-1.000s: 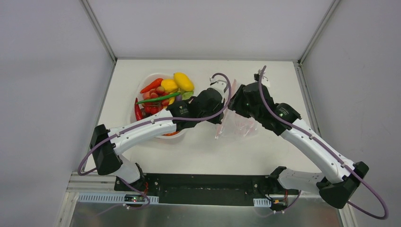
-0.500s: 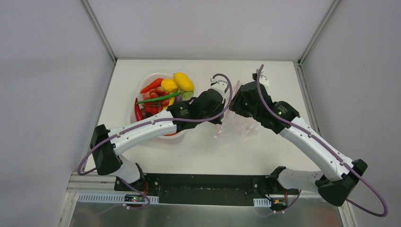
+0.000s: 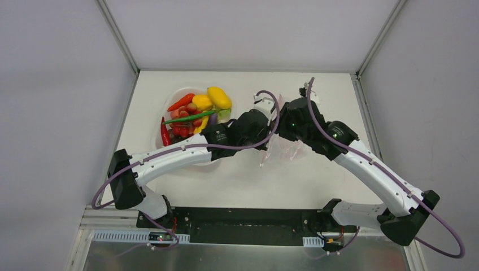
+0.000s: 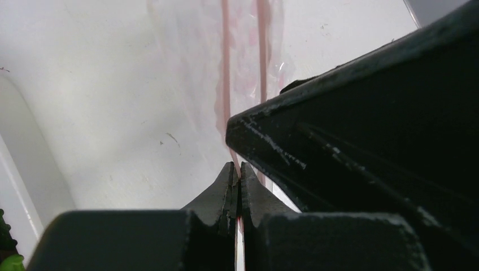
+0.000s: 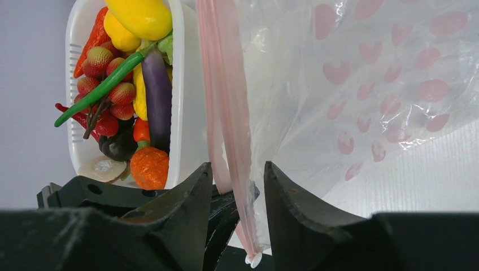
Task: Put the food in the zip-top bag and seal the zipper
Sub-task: Open the zipper of the food storage bag.
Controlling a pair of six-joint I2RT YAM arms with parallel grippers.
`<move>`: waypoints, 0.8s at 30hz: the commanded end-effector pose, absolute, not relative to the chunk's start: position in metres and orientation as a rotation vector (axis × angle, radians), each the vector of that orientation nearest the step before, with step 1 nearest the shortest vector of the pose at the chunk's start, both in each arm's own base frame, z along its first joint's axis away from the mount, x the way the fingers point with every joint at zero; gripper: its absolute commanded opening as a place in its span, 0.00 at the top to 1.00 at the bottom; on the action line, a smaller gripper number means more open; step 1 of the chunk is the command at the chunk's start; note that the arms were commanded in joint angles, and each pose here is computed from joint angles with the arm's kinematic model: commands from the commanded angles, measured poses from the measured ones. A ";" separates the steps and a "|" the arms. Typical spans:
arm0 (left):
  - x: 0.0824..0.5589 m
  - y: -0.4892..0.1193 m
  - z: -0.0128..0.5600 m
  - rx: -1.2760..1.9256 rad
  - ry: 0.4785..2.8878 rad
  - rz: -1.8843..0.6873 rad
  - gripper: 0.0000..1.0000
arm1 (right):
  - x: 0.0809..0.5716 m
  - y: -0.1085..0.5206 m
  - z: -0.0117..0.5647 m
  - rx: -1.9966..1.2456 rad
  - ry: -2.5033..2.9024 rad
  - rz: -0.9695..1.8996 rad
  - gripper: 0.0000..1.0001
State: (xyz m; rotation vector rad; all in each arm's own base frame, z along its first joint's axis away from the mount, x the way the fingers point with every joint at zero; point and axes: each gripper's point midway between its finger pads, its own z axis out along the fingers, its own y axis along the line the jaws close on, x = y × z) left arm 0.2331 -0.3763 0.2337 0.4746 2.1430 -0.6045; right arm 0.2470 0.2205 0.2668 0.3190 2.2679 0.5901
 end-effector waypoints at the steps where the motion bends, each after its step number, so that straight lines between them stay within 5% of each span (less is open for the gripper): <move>1: 0.232 -0.382 0.265 0.448 2.057 -0.681 1.00 | 0.244 0.221 0.264 0.360 2.248 0.605 0.60; 16: 0.230 -0.382 0.266 0.451 2.056 -0.693 1.00 | 0.236 0.210 0.242 0.323 2.272 0.499 0.84; 21: 0.229 -0.379 0.263 0.455 2.062 -0.683 1.00 | 0.235 0.208 0.242 0.313 2.260 0.502 0.83; 24: 0.230 -0.376 0.261 0.447 2.066 -0.670 1.00 | 0.235 0.205 0.242 0.313 2.255 0.492 0.94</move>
